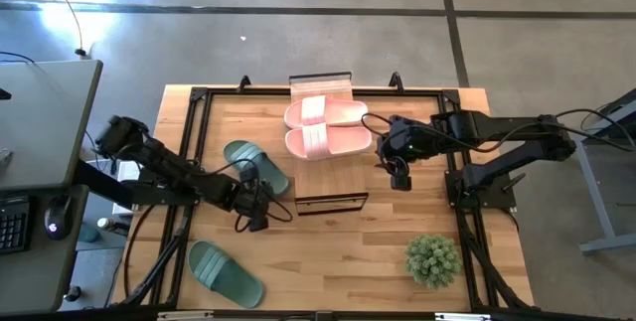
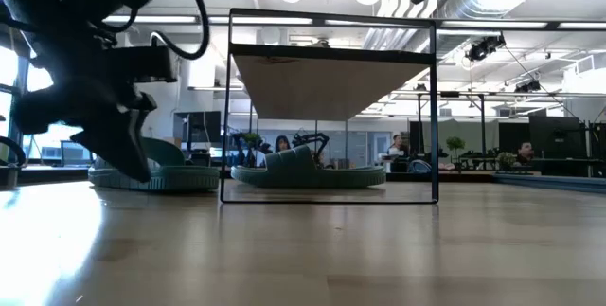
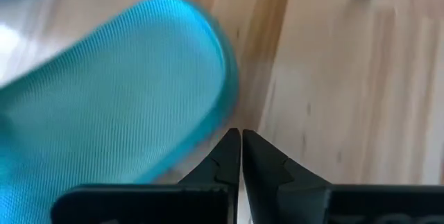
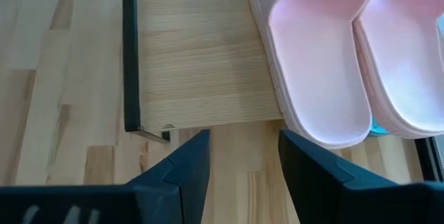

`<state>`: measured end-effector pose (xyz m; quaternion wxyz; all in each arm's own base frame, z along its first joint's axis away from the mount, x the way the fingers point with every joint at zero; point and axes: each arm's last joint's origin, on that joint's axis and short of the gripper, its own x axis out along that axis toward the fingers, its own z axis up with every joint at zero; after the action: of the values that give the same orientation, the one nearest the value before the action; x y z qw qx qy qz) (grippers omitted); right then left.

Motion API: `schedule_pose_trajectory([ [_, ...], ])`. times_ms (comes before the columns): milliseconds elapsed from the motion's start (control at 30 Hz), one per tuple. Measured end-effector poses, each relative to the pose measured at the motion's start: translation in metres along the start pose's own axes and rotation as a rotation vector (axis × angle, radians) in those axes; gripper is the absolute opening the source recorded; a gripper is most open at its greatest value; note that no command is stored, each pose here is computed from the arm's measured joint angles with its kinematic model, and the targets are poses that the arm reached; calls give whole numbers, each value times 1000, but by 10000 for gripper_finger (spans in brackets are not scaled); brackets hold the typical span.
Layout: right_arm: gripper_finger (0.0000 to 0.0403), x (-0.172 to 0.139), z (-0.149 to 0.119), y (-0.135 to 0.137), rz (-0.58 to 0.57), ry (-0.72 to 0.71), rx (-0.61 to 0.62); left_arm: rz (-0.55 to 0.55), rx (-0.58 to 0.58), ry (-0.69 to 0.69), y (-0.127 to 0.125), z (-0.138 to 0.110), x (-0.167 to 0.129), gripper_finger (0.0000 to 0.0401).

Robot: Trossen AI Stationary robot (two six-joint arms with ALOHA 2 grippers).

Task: Pick and place slides into the shelf
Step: Put the green slide under the shelf

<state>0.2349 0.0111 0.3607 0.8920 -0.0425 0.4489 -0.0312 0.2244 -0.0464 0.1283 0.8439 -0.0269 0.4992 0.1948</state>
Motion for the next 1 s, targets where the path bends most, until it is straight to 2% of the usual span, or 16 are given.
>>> schedule_pose_trajectory([
  [367, 160, 0, 0, 0, -1, 1, 19, 13, -71, -56, 5, 13, 28, 1],
  [767, 160, 0, 0, 0, -2, -4, 19, 109, 6, -188, 6, 25, 31, 2],
  [1000, 160, 0, 0, -1, -18, -5, 19, 150, 21, -209, 7, 26, 31, 2],
])
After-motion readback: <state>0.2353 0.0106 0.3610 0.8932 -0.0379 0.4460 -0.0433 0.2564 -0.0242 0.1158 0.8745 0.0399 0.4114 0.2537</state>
